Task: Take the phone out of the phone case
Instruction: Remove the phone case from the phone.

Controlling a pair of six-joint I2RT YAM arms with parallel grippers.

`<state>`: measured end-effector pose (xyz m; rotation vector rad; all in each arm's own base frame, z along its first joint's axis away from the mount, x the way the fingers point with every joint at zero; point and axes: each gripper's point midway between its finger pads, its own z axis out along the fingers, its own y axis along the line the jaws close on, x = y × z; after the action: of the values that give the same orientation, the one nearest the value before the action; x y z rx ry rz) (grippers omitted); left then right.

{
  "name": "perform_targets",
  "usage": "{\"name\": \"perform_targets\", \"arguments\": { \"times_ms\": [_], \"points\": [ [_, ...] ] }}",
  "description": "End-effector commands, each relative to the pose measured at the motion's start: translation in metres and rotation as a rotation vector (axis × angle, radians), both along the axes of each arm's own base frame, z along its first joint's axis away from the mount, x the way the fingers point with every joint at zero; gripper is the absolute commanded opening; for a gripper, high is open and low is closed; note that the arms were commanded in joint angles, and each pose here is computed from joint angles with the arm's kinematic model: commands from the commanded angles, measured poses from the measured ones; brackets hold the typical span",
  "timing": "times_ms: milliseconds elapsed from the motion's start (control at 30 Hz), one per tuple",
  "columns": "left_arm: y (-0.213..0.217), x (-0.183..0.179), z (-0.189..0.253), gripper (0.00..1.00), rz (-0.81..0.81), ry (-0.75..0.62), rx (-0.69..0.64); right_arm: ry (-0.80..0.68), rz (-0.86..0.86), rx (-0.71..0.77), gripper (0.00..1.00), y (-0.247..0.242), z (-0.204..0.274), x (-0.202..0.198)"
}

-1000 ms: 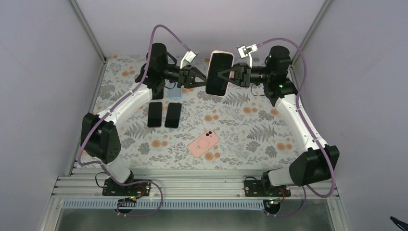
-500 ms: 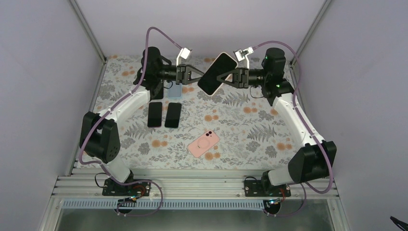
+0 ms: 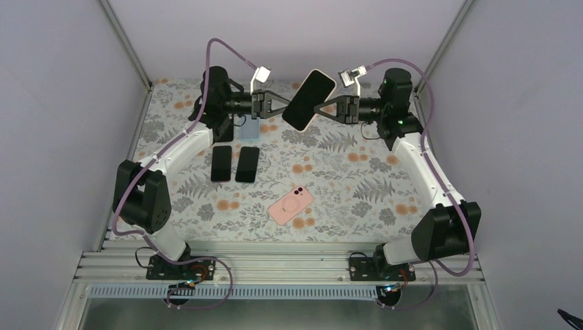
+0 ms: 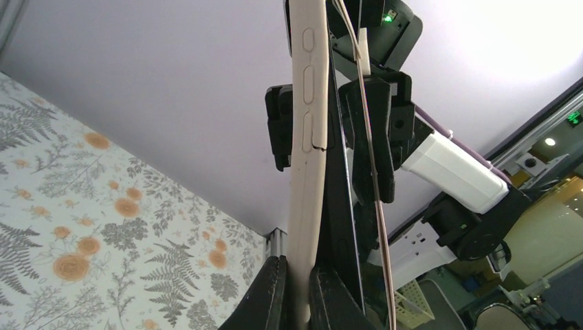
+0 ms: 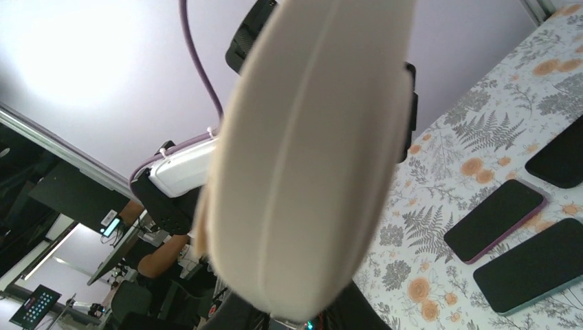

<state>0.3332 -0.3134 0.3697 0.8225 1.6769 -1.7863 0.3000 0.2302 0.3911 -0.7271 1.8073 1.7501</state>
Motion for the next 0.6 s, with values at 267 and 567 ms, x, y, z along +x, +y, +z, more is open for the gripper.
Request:
{"name": "perform_targets", "arguments": {
  "times_ms": [267, 567],
  "points": [
    [-0.025, -0.022, 0.030, 0.02, 0.039, -0.268, 0.073, 0.001, -0.066, -0.016, 0.04, -0.005, -0.007, 0.018],
    [-0.021, -0.042, 0.043, 0.25, -0.082, -0.289, 0.027, -0.095, 0.109, 0.016, 0.04, -0.006, 0.003, -0.013]
  ]
}}
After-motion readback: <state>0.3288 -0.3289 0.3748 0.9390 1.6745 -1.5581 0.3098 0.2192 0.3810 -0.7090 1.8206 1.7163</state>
